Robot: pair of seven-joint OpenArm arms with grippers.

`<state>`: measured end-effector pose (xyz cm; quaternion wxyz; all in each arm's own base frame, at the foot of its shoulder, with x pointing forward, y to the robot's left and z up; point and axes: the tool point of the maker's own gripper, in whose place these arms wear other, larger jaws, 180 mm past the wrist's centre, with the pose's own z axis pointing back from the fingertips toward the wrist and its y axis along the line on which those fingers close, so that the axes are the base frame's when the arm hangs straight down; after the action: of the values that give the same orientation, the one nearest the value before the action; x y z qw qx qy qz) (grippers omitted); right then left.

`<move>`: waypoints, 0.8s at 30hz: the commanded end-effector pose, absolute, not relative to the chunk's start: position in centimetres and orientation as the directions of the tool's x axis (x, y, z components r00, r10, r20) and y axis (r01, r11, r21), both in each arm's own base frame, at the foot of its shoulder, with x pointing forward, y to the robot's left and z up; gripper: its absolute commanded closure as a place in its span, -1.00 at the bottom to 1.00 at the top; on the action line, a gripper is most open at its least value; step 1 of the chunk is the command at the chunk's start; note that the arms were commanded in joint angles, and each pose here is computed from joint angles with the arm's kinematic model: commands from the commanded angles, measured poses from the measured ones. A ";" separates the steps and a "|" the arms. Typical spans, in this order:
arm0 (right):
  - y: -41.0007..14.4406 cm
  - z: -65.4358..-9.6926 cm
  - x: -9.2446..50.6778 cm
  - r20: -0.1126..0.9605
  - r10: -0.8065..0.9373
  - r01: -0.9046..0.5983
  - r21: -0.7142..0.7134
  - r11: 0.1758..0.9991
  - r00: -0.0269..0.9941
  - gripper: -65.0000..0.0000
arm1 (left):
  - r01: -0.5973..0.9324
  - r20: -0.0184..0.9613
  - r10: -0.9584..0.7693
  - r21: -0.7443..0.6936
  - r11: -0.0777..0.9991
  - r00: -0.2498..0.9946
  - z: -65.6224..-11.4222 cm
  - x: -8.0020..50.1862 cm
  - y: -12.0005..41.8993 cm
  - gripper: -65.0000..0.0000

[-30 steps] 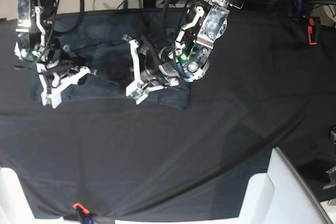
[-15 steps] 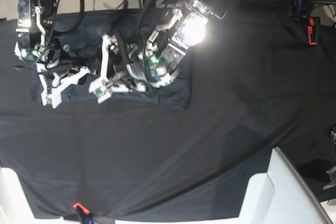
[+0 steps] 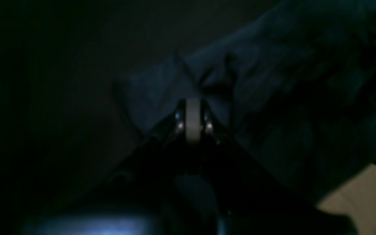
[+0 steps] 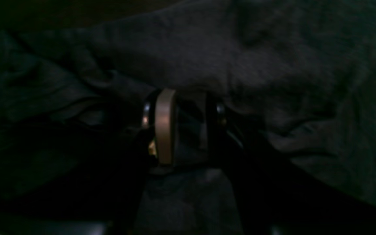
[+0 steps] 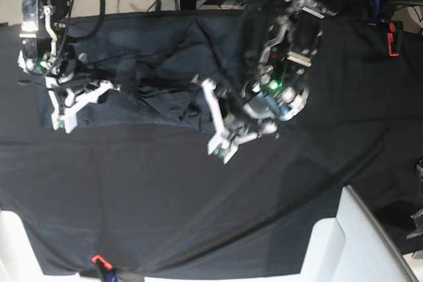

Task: Fold the T-shirt properly
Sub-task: 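Hold the folded shirt with both grippers and press the fabric flat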

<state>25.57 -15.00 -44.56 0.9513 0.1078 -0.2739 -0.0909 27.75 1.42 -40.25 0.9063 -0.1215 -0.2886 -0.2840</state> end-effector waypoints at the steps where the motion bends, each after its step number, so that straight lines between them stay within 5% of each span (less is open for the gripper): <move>1: -15.3 -43.6 26.6 0.538 -0.228 0.102 0.253 0.962 0.811 0.55 | 0.587 0.615 -0.435 -0.055 0.808 0.657 -39.7 28.3 1.4 1.00; 24: -15.3 -44.1 25.7 0.523 -0.228 0.107 0.251 0.962 0.821 0.55 | 0.479 0.541 -0.362 -0.088 0.873 0.759 -42.3 26.0 2.9 1.00</move>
<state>24.67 -15.12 -45.06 0.9542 0.1053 -0.2646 -0.0914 25.19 3.35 -43.24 0.9369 -0.1051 -0.2445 -0.2267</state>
